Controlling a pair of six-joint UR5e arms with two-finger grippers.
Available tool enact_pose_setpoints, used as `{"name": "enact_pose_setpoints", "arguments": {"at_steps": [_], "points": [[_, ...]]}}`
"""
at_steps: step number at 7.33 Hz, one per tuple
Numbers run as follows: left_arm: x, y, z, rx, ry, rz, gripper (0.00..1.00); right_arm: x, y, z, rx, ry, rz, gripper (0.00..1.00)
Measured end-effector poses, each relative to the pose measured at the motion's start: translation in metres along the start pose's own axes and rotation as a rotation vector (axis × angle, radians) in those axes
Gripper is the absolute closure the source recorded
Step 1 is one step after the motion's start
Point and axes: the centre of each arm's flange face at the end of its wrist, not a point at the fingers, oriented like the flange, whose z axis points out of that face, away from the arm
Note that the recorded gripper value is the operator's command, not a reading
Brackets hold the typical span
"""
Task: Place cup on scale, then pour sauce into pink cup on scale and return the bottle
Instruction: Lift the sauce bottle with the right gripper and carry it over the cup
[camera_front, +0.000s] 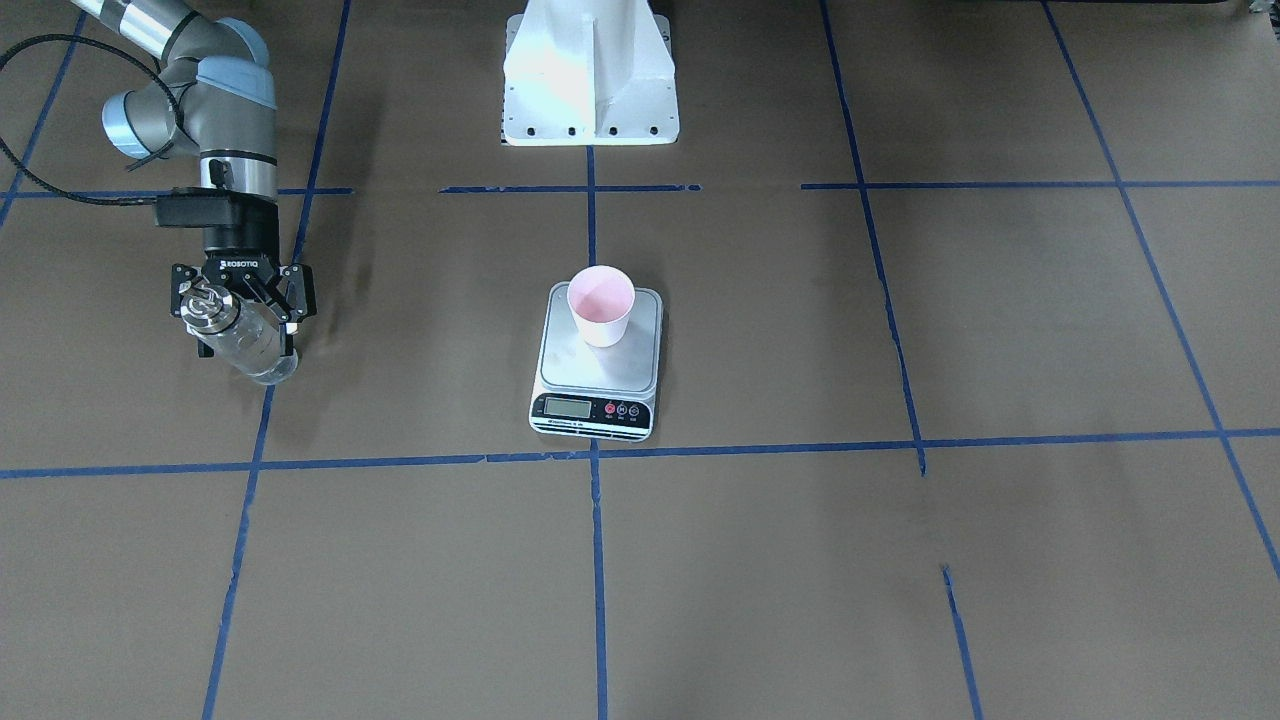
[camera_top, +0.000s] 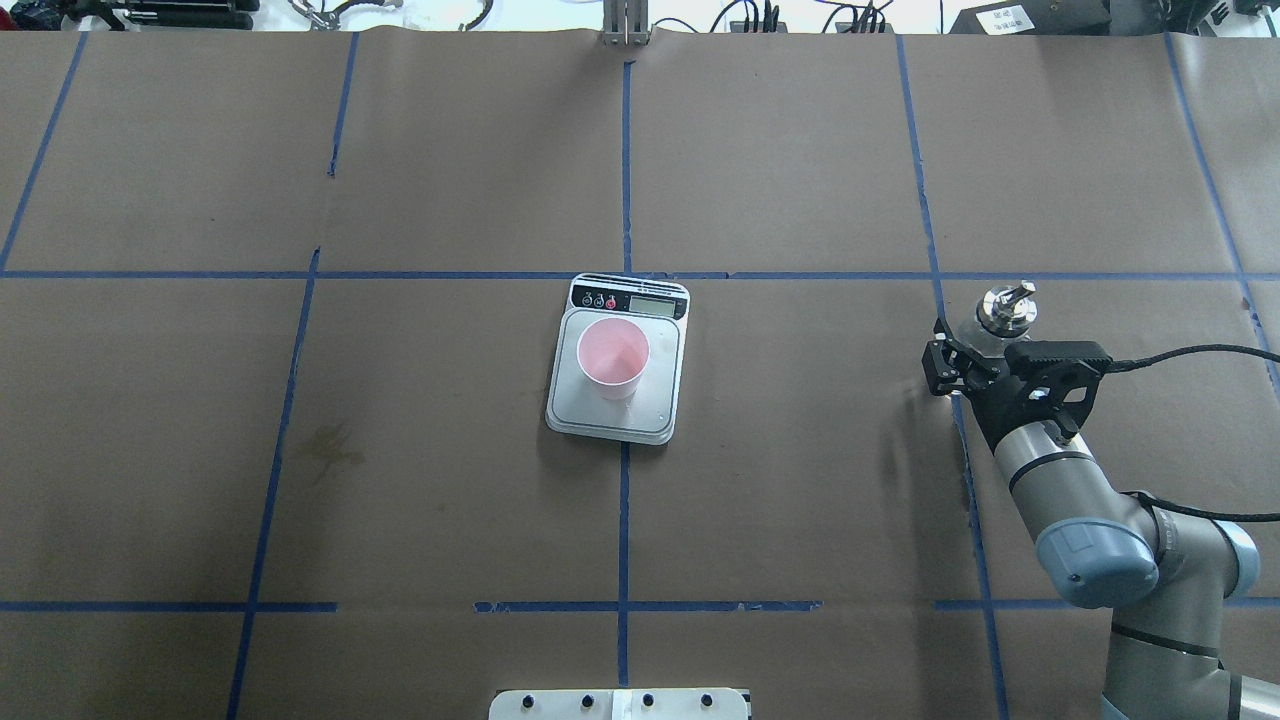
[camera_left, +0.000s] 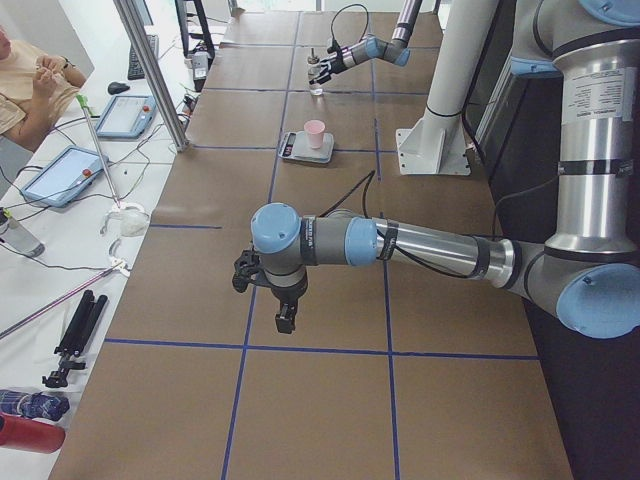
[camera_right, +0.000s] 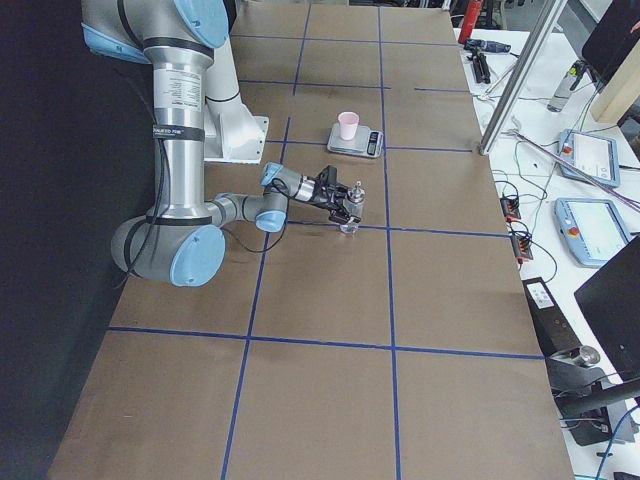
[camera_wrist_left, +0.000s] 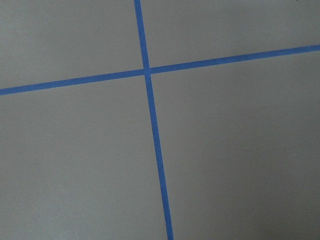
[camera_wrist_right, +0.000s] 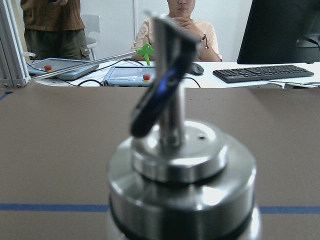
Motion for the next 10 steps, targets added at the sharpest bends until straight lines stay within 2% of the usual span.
{"name": "enact_pose_setpoints", "arguments": {"at_steps": [2, 6, 8, 10], "points": [[0.002, -0.001, -0.001, 0.003, 0.002, 0.003, 0.0, -0.005, -0.01, -0.003, 0.029, -0.003, 0.006, 1.0], [0.006, -0.001, -0.005, 0.01, 0.004, 0.005, 0.0, -0.047, -0.058, -0.03, 0.076, -0.075, -0.176, 1.0], [0.005, -0.001, -0.005, 0.009, 0.003, 0.005, 0.0, -0.081, -0.072, -0.033, 0.097, -0.107, -0.213, 1.0], [0.005, -0.001, -0.004, 0.008, 0.002, 0.005, 0.0, -0.095, -0.081, -0.033, 0.127, -0.101, -0.261, 1.0]]}}
